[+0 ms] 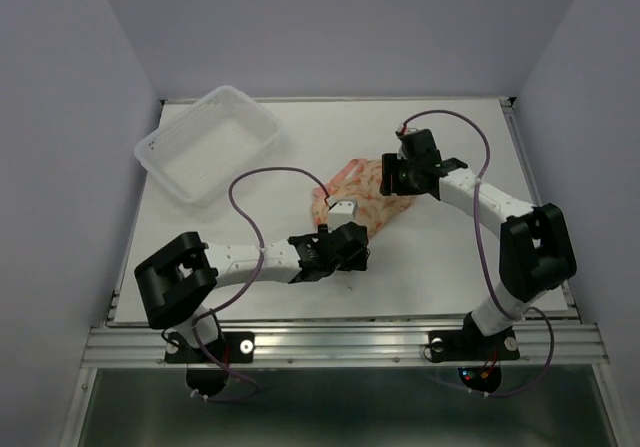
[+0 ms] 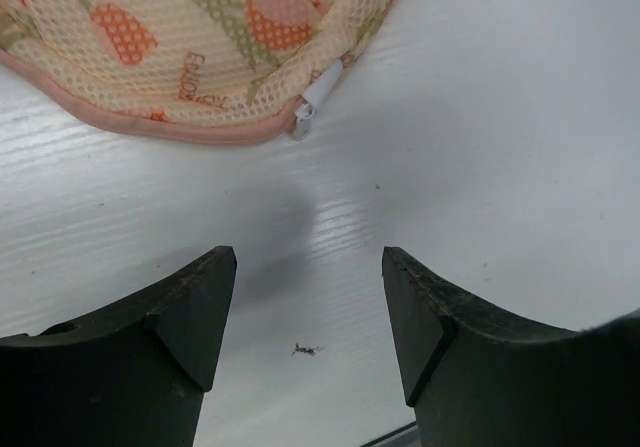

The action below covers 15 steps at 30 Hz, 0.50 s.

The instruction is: Unzip the laundry bag and remove the bra

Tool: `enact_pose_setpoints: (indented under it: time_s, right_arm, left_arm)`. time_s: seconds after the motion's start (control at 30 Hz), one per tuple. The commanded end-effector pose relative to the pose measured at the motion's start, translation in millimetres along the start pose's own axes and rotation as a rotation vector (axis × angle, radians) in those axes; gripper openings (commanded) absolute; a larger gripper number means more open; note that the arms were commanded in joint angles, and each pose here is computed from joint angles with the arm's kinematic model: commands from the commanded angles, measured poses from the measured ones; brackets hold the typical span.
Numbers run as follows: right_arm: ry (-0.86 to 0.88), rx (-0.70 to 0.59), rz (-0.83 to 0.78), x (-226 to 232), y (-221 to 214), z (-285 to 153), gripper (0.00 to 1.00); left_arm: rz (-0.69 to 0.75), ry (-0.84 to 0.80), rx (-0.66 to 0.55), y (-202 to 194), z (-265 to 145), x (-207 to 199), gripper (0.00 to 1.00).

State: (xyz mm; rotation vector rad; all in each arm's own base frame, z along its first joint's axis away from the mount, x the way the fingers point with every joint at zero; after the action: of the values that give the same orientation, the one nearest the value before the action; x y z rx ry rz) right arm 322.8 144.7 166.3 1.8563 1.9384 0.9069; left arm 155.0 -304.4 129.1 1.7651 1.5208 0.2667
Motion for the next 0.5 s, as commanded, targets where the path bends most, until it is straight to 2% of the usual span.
enact_pose_setpoints:
  time_s: [0.0, 0.13, 0.2, 0.47]
  right_arm:
    - [0.029, -0.101, -0.015, 3, 44, 14, 0.63]
    - [-0.001, -0.006, -0.027, -2, 29, 56, 0.63]
    - [0.017, 0.037, -0.011, -2, 18, 64, 0.63]
    - [0.046, 0.087, 0.145, 0, -12, 54, 0.62]
  left_arm:
    - [-0.092, 0.029, -0.106, 7, 13, -7, 0.7]
    - [-0.099, 0.006, -0.112, 2, 23, -10, 0.67]
    - [-0.092, 0.015, -0.103, -1, 28, -10, 0.66]
    - [-0.104, 0.097, -0.135, -5, 46, -8, 0.52]
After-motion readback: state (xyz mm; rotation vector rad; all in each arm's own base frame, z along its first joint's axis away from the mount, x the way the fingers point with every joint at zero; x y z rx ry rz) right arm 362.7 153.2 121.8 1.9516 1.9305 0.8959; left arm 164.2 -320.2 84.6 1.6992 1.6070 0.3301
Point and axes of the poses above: each gripper's point midway between its finger pads, its own z axis out along the fingers, its own x axis along the line the jaws close on, y = z × x, the point moved 8 cm from there along -z, back along the fingers, and after that the axes turned 2 degrees about z, right-handed, at the moved point
